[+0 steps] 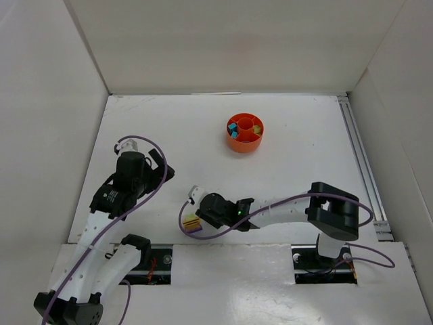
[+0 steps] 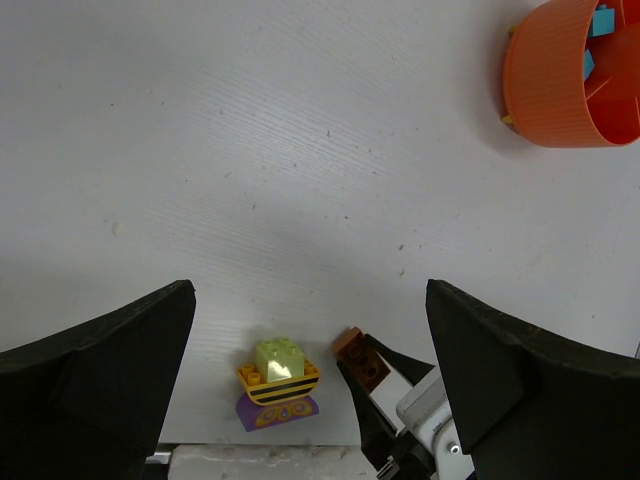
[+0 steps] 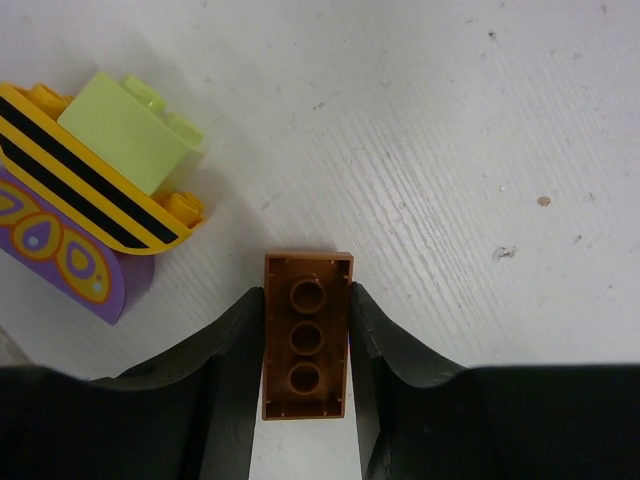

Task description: Sort the legos into containers by color

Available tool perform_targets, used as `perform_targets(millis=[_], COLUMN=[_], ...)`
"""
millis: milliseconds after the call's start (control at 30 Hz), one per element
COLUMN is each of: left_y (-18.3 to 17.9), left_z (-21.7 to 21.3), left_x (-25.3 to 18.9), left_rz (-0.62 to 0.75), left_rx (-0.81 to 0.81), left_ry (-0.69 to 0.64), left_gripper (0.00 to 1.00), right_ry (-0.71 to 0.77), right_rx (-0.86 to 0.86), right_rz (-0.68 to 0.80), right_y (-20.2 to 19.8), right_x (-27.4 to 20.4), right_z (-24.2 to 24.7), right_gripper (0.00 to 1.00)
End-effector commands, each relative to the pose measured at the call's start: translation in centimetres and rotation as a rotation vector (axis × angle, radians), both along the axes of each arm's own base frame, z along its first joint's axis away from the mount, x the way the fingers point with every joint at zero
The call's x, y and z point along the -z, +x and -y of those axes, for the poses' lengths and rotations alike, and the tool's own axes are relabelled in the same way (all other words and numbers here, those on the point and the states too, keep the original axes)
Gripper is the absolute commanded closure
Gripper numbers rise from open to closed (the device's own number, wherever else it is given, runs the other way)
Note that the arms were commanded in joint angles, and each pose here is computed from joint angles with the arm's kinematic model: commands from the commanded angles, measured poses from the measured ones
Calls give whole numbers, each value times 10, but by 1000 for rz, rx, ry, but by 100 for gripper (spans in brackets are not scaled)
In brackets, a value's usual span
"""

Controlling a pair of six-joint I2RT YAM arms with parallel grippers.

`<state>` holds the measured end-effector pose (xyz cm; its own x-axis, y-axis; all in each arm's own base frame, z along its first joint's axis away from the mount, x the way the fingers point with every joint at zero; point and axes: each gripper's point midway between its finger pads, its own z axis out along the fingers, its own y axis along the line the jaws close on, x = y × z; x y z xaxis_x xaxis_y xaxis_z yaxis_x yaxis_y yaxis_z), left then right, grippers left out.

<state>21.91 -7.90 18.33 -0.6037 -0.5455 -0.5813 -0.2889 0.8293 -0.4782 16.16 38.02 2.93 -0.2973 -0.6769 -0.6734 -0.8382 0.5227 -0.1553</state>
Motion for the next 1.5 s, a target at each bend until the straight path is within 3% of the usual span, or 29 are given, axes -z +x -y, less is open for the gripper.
perform_targets(millis=[0,233,433,567,767,1000,1467], left_y=[2,20,51,76,109,130,130], left_z=[-1,10,23,30,40,42,42], left_x=[-3,-15,-31,-34,-37,-29,-26], left_rz=[22,85,148,146,138,111,102], left_rx=[-7,39,75,88,122,132,132], left_ry=[-1,-24,-33,-13,18,49,51], left_gripper=[1,1,1,1,1,1,1], right_ry=[63,217,391,397,456,468,510], right_rx=[9,-38,-82,-57,-109,-126,-138], right_rz=[58,152,286,377,358,365,346], right_y=[9,71,174,233,295,330,347], right_x=[-31,-104,-185,-211,-210,-200,-165], right_z=[-7,-3,42,72,96,106,118], right_gripper=[81,85,84,84,83,83,80])
